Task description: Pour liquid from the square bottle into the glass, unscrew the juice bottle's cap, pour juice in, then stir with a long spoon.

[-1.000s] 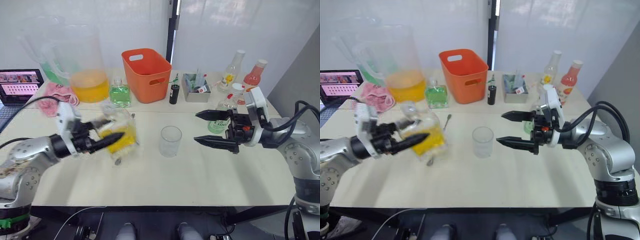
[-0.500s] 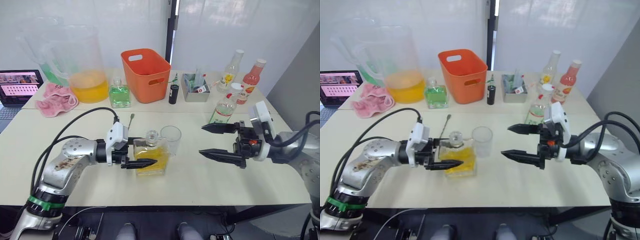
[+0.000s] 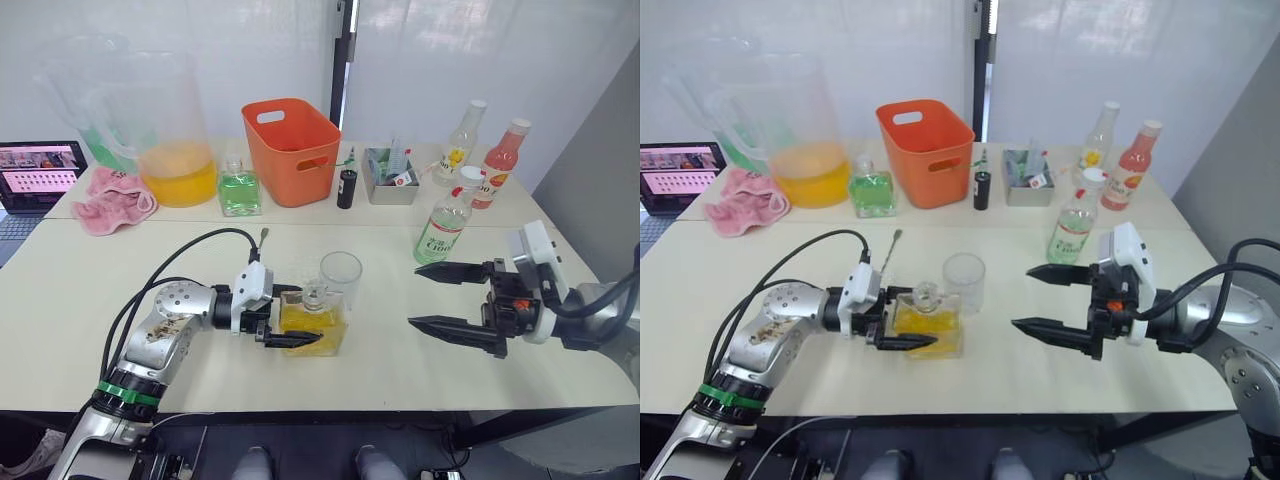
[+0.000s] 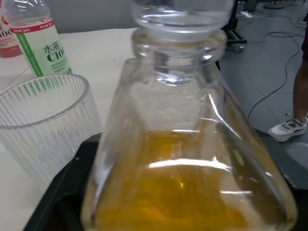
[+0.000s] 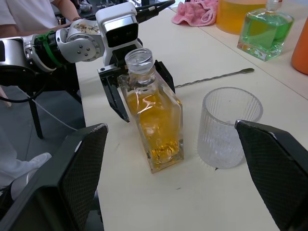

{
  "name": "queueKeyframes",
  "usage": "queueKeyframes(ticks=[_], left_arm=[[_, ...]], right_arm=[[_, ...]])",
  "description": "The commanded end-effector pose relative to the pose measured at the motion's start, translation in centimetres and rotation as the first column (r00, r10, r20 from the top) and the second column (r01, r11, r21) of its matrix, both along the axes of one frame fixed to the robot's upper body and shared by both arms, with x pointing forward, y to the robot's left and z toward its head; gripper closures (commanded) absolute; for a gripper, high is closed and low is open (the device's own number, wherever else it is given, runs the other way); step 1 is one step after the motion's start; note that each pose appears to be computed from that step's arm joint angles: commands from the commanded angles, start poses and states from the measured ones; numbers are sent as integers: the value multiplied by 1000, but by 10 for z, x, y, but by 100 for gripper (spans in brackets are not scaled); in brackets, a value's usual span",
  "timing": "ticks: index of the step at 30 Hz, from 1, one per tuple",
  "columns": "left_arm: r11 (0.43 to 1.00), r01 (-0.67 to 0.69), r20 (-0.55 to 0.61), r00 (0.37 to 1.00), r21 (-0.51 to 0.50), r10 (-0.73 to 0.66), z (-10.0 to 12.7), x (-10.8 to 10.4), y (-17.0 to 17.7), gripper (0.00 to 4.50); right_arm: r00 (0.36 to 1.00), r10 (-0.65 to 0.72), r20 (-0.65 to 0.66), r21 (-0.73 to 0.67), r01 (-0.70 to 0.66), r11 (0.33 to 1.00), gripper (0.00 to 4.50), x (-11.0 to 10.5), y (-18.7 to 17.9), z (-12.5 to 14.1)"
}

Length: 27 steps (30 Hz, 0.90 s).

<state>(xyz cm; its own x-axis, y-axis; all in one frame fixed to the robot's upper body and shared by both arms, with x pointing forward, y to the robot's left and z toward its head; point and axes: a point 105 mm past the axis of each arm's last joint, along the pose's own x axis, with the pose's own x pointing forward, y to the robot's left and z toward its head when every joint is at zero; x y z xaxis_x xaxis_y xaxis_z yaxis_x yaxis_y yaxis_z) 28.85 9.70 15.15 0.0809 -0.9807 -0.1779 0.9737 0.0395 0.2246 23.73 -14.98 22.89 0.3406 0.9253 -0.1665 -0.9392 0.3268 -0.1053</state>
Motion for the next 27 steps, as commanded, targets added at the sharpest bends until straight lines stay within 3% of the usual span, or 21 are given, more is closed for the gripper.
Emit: queueKeyframes(ticks=[1,10,17,27], left_arm=[[999,21,44,999,-30,-19,20,-2,-1,1],[995,-73,48,996,-75,77,43,-11,7,1],[985,-162,43,985,-58,164,29,-18,8,1],[991,-129,55,990,-26,130,17,-13,-1,1]], right_arm=[[999,12,53,8,-12,1000,0,-3,0,11],[998,43,53,20,-44,999,0,1,2,11],[996,71,56,32,-73,997,0,6,7,11],[994,90,68,24,-92,995,0,8,8,13]])
